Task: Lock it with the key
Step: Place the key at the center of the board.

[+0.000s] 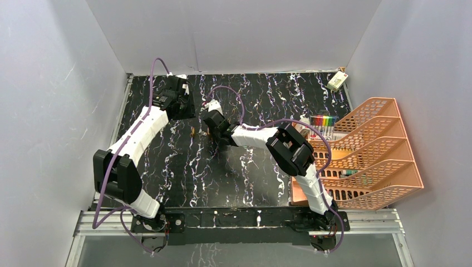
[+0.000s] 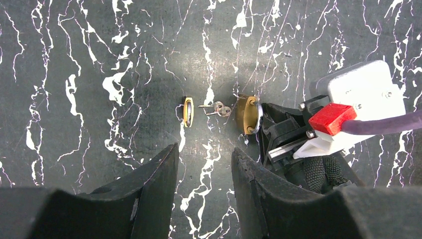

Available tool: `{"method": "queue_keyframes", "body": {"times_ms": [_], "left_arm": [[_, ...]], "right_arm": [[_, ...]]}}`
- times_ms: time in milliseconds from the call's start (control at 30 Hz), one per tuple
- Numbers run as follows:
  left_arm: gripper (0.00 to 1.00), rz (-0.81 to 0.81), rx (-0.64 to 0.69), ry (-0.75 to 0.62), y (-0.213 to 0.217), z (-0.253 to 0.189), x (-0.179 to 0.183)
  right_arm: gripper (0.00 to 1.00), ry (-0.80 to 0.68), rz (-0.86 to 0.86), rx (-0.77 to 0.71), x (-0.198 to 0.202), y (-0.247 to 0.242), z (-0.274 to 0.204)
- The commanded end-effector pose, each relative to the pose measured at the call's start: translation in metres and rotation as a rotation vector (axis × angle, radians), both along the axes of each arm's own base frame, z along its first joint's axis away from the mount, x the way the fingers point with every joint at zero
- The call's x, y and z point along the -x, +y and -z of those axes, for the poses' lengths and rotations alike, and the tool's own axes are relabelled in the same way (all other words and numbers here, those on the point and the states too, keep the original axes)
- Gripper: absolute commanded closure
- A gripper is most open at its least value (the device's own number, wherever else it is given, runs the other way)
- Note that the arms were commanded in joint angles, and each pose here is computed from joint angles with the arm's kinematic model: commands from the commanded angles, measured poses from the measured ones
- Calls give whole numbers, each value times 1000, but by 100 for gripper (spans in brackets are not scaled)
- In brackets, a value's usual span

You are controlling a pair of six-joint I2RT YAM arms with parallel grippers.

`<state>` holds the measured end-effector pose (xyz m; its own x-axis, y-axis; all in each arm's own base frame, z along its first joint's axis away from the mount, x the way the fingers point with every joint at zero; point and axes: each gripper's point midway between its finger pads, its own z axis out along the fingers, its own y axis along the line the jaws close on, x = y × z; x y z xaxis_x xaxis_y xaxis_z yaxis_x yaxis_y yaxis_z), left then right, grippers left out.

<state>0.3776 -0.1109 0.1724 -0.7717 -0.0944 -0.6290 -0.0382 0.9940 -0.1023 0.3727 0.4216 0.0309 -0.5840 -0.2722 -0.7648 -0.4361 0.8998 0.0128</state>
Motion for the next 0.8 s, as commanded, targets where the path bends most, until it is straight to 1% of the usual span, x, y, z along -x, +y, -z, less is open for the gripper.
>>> {"method": "queue_keyframes", "body": {"times_ms": [0,133,367,533,633,767], "left_arm": [[58,10,10,-40,4,-18,6],[58,8,9,-37,6,-17,7],[58,3,5,-39,9,-18,9],[58,-1,5,-39,11,-18,10],[58,-3,7,-40,12,-19,10],[58,-4,5,-40,13,-19,11]], "right_arm": [[69,-38,17,18,-6,-2,-5],[69,-35,26,26,-5,-7,-2],[71,14,53,1,0,-21,8],[74,17,61,6,2,-28,9],[77,16,67,17,3,-32,9],[78,13,77,34,4,-39,10]]}}
